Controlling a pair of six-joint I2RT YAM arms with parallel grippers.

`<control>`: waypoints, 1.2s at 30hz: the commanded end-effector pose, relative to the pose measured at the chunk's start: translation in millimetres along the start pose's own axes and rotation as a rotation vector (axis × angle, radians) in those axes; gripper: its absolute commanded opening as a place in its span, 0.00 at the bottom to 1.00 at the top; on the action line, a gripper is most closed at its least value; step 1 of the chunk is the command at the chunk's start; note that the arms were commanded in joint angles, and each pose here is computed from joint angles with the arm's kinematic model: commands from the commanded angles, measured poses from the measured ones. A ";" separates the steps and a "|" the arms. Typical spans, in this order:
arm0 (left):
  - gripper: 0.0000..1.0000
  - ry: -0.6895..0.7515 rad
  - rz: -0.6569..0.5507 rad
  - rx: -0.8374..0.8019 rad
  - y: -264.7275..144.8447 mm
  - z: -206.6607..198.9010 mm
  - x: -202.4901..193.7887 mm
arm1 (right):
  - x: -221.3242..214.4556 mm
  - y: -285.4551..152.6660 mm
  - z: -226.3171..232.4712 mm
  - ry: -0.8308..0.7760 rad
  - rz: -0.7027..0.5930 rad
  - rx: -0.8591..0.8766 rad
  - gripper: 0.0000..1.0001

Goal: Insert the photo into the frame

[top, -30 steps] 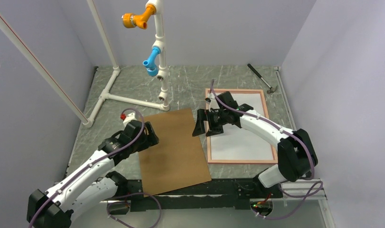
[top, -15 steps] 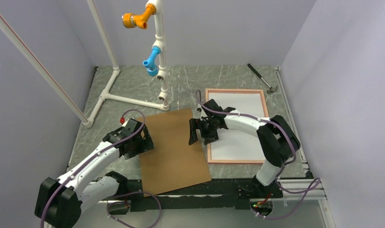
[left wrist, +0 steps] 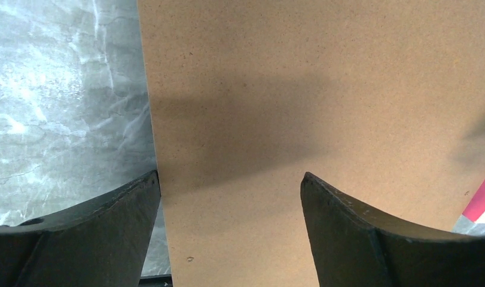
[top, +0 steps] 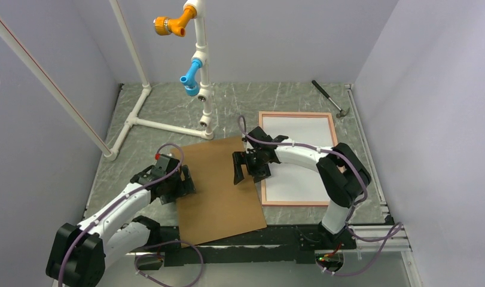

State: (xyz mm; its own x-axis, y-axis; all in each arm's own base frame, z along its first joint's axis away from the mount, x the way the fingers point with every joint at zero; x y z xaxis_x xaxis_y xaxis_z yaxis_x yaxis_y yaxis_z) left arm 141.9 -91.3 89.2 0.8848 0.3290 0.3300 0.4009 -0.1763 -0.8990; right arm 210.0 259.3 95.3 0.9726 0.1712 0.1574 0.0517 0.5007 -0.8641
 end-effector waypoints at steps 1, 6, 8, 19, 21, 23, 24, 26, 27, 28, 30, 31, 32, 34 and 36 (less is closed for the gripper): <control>0.87 0.014 -0.006 -0.201 -0.9 -21.5 0.8 | 3.7 -26.5 31.1 -0.023 -0.068 0.168 0.94; 0.84 0.016 -0.004 -0.290 -3.6 -31.0 1.0 | -2.1 -57.2 48.1 -0.029 -0.111 0.272 0.94; 0.83 0.022 0.007 -0.338 -3.8 -37.5 0.7 | -5.2 -68.9 51.2 -0.030 -0.129 0.290 0.94; 0.84 0.159 0.037 -0.397 -5.3 -106.5 -1.7 | -40.5 -104.0 27.9 -0.003 -0.198 0.176 0.95; 0.84 0.184 0.049 -0.399 -1.4 -120.9 -3.8 | -48.9 -108.2 16.8 0.011 -0.218 0.113 0.95; 0.85 0.211 0.069 -0.377 2.8 -132.9 -8.0 | -56.7 -109.4 1.0 0.038 -0.235 0.015 0.95; 0.85 0.215 0.062 -0.357 3.7 -137.9 -6.5 | -59.0 -108.4 -8.9 0.048 -0.252 -0.049 0.96; 0.90 0.204 0.063 -0.306 7.2 -137.5 -8.3 | -65.0 -105.4 -26.3 0.063 -0.251 -0.157 0.98; 0.91 0.192 0.060 -0.286 8.4 -134.6 -8.8 | -67.0 -104.4 -33.9 0.071 -0.247 -0.209 0.98; 0.93 0.182 0.054 -0.264 9.1 -130.5 -9.2 | -68.8 -103.5 -39.8 0.077 -0.241 -0.248 0.99; 0.95 0.171 0.039 -0.234 7.7 -122.9 -9.9 | -68.3 -102.5 -53.1 0.092 -0.246 -0.333 1.00; 0.96 0.171 0.036 -0.223 6.4 -119.4 -10.4 | -67.2 -102.6 -58.6 0.104 -0.248 -0.361 1.00; 0.96 0.171 0.042 -0.212 4.4 -115.8 -11.7 | -66.3 -102.5 -63.5 0.115 -0.247 -0.379 1.00; 0.96 0.176 0.022 -0.176 1.7 -108.2 -10.9 | -63.1 -102.4 -73.6 0.148 -0.243 -0.389 1.00; 0.96 0.180 0.011 -0.156 -1.4 -102.3 -11.2 | -60.0 -102.0 -82.6 0.186 -0.238 -0.353 1.00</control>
State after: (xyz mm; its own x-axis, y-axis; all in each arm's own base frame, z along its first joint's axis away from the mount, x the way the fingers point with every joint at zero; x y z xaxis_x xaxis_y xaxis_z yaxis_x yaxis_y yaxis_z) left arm 155.0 -196.5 105.3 0.9367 0.1187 0.3294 0.3499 -0.3515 -0.8683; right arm 154.7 145.0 142.2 0.9495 -0.0221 0.3130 0.3103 0.2147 -0.9261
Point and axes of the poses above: each gripper's point midway between its finger pads, its own y axis out along the fingers, its own z axis along the line the jaws close on, x = y × z, the point moved 7 cm from there along -y, back along the fingers, and after that the axes turned 3 degrees about y, right-handed, at the moved point
